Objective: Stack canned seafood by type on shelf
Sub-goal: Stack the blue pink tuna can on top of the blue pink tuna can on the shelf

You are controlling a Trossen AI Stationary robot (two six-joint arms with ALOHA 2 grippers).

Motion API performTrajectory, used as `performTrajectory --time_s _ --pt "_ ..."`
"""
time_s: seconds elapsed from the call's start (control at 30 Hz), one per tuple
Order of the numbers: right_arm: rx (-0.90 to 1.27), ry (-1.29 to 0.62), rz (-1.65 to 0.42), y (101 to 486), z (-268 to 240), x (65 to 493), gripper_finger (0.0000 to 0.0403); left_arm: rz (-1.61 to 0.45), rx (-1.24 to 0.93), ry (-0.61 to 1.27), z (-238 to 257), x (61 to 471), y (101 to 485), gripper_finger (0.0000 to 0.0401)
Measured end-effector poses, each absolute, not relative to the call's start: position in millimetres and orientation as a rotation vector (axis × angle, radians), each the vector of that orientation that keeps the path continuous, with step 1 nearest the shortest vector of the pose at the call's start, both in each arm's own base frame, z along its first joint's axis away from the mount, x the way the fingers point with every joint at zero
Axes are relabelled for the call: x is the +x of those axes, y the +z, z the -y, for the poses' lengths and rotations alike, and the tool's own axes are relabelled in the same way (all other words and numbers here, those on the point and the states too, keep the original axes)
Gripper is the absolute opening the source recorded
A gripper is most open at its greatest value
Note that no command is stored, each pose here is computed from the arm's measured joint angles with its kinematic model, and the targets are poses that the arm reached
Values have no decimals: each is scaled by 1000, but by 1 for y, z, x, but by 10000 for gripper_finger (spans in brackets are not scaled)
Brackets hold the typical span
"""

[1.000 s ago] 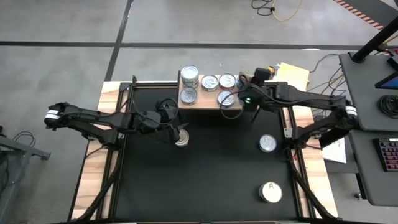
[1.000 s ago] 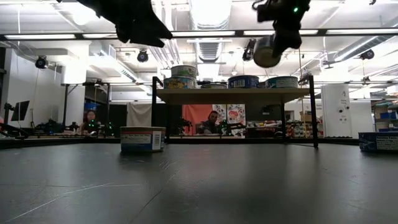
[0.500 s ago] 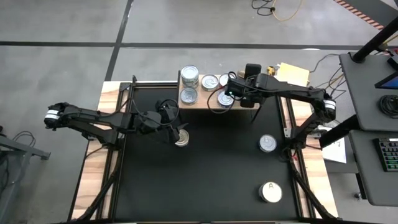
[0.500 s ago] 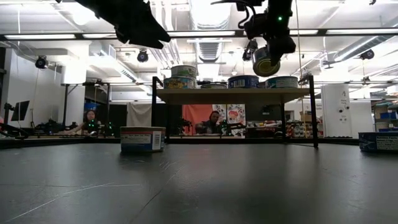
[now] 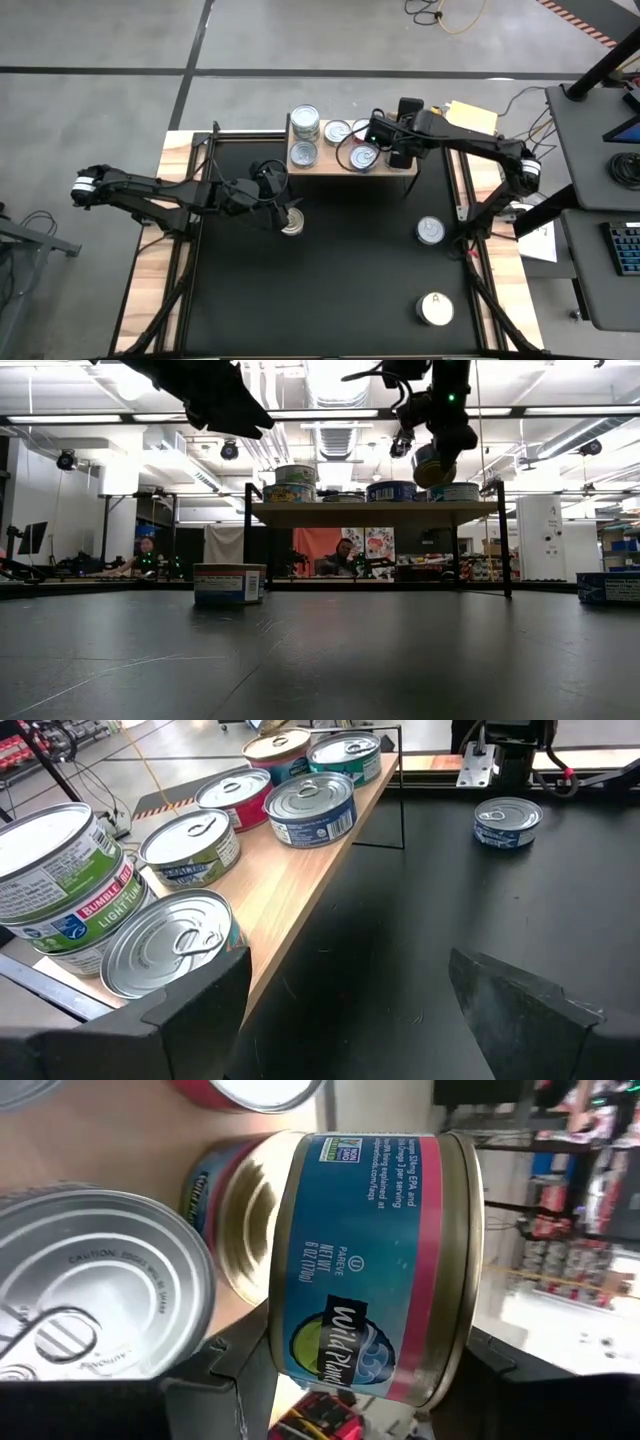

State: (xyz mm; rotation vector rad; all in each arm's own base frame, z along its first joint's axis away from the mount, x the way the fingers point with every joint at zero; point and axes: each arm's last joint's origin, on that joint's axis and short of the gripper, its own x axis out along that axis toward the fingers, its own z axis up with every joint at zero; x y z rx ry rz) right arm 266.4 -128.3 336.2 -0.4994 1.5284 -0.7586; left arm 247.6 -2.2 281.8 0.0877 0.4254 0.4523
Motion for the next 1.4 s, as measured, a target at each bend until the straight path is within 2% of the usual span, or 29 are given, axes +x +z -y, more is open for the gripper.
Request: performTrajectory --time_s 0.6,1.07,1.4 --pt "-459 -737 -1556 327 144 269 183 -433 74 455 2 247 281 323" --pt "-372 -689 -1527 325 142 270 247 -437 75 455 2 247 280 323" --pt "-347 -680 -1523 324 142 271 267 -437 72 454 2 247 280 323"
